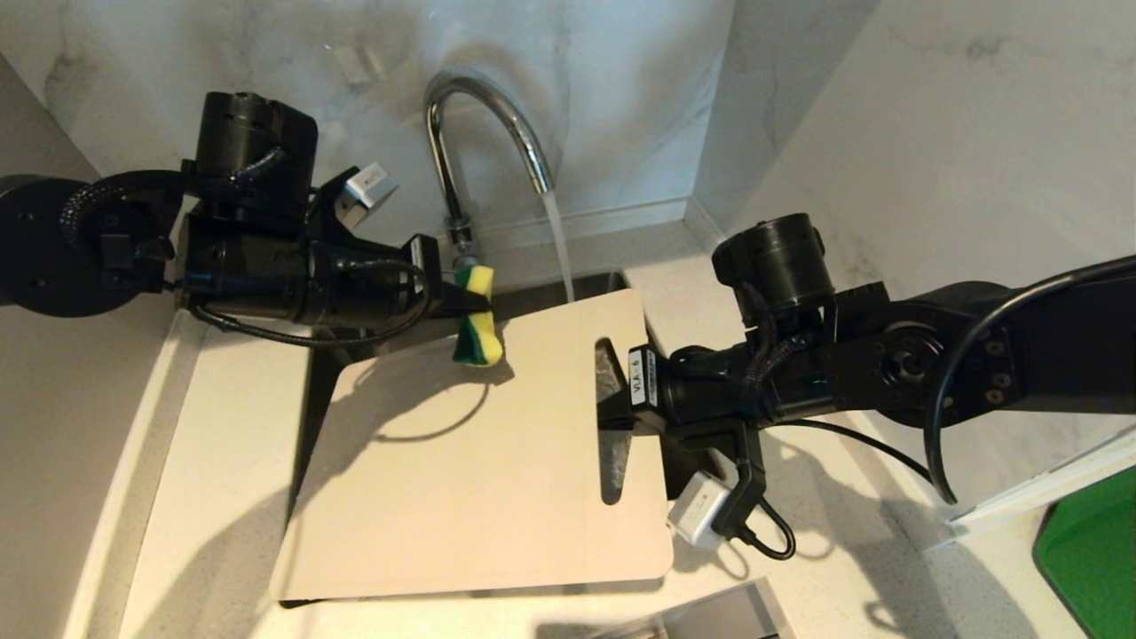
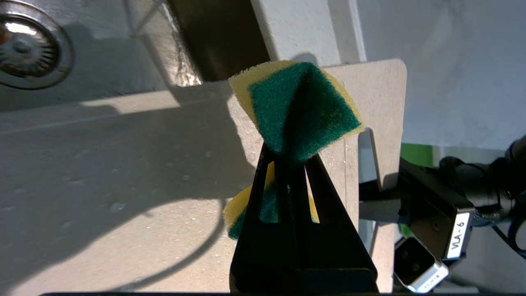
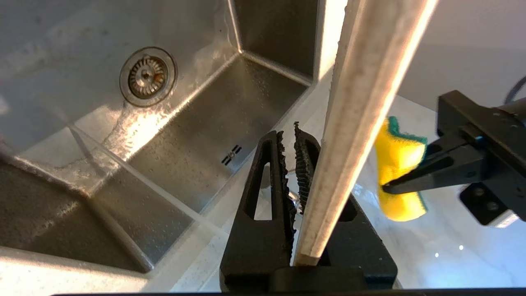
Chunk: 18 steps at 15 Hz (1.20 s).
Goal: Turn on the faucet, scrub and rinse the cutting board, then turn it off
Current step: Scrub the cutting board underwater
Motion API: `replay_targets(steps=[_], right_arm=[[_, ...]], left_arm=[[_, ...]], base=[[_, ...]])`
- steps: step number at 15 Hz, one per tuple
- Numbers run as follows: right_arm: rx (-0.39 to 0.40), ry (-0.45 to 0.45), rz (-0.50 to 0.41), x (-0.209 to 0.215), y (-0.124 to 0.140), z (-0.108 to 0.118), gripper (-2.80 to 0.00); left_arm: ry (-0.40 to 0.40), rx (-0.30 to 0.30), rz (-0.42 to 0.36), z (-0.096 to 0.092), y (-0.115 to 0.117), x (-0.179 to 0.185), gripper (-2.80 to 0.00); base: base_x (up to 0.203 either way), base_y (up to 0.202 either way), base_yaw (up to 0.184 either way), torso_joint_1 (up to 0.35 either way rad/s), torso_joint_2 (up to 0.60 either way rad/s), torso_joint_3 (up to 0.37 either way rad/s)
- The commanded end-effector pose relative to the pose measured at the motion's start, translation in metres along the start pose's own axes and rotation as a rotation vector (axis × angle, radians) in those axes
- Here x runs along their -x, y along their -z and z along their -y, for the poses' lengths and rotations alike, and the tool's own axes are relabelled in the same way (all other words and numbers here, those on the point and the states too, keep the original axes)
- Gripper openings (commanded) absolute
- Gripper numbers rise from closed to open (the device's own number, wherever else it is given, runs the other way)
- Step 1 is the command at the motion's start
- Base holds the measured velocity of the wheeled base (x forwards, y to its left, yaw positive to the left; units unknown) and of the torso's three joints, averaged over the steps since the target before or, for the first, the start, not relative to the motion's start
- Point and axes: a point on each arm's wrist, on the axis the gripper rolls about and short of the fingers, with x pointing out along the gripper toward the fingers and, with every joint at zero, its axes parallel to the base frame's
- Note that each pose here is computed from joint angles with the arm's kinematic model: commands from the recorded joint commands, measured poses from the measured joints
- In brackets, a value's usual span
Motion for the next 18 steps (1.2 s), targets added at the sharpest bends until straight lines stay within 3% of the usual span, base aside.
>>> replay_targets(steps=[1,11,18], right_arm=[[0.018,0.007,-0.002,0.003,-0.001,0.002,-2.80],[0.001,0.032,-0.039,0.012,-0.006,0.005,-2.80],[0.005,0.037,-0.044,0.016,-0.008,0.008,-2.80]], left_arm=[[0.023,0.004,-0.035,0.001,0.000,-0.009,-2.80],[-0.042,0.040,-0.130,-0.010,0.005,-0.029,-2.80],[-0.139,0.041,-0.134,-0.052,0.002,-0.017,-2.80]], base=[[0.000,0.000,0.000,0.000,0.00,0.000],[0.000,0.000,0.000,0.000,0.00,0.000],[0.000,0.000,0.000,0.000,0.00,0.000]])
